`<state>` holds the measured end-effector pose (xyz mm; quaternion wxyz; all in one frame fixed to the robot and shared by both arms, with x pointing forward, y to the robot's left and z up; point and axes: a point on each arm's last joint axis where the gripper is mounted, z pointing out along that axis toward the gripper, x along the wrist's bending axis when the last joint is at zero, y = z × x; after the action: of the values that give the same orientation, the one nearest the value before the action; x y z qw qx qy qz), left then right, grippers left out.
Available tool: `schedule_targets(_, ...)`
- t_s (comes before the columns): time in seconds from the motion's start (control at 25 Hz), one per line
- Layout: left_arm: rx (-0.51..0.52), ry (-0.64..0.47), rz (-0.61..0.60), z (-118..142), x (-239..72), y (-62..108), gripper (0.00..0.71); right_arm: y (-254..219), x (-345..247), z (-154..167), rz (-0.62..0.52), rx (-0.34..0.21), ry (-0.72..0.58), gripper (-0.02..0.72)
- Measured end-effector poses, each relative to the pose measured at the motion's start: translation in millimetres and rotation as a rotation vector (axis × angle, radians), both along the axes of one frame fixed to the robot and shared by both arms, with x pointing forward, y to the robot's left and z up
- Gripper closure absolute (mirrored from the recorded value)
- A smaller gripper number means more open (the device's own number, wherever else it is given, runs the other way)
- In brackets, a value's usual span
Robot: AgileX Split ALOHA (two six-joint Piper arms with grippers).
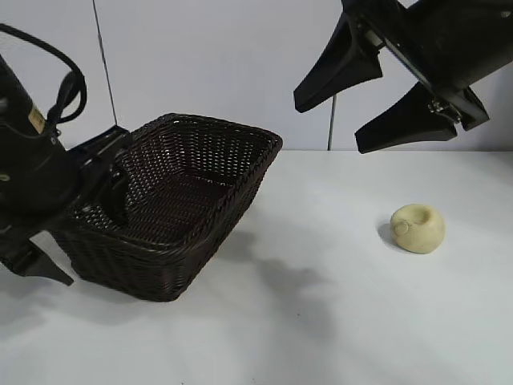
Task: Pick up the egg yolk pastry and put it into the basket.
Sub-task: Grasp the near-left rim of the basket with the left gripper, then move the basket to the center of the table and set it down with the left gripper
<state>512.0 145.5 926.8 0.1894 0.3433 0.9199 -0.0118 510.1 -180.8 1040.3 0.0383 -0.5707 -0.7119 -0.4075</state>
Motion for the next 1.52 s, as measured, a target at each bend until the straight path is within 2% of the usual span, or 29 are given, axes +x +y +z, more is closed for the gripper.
schedule_targets(0.32, -0.008, 0.003, 0.016, 0.0, 0.0, -0.1, 0.576, 0.0, 0.0, 0.0, 0.0, 0.0, 0.0, 0.125)
schedule_targets(0.4, -0.007, 0.002, 0.018, 0.3, 0.2, -0.2, 0.613, 0.0, 0.0, 0.0, 0.0, 0.0, 0.0, 0.125)
schedule_targets(0.72, 0.035, 0.049, 0.032, 6.1, 5.7, 8.2, 0.613, -0.1, -0.1, -0.2, 0.002, -0.003, 0.0, 0.125)
schedule_targets(0.92, 0.01, 0.046, -0.013, 23.4, 16.6, 1.1, 0.613, -0.9, -0.3, -1.0, 0.011, -0.022, -0.005, 0.125)
schedule_targets(1.2, 0.016, 0.006, -0.201, 43.8, 29.9, -7.2, 0.613, -1.4, -0.4, -1.6, 0.016, -0.033, -0.008, 0.125)
schedule_targets(1.4, 0.034, -0.007, -0.356, 52.1, 43.4, 13.8, 0.613, -1.4, -0.4, -1.6, 0.015, -0.033, -0.007, 0.125)
schedule_targets(1.52, -0.015, -0.018, -0.449, 52.8, 50.3, 29.7, 0.613, -1.4, -0.4, -1.6, 0.013, -0.032, -0.005, 0.125)
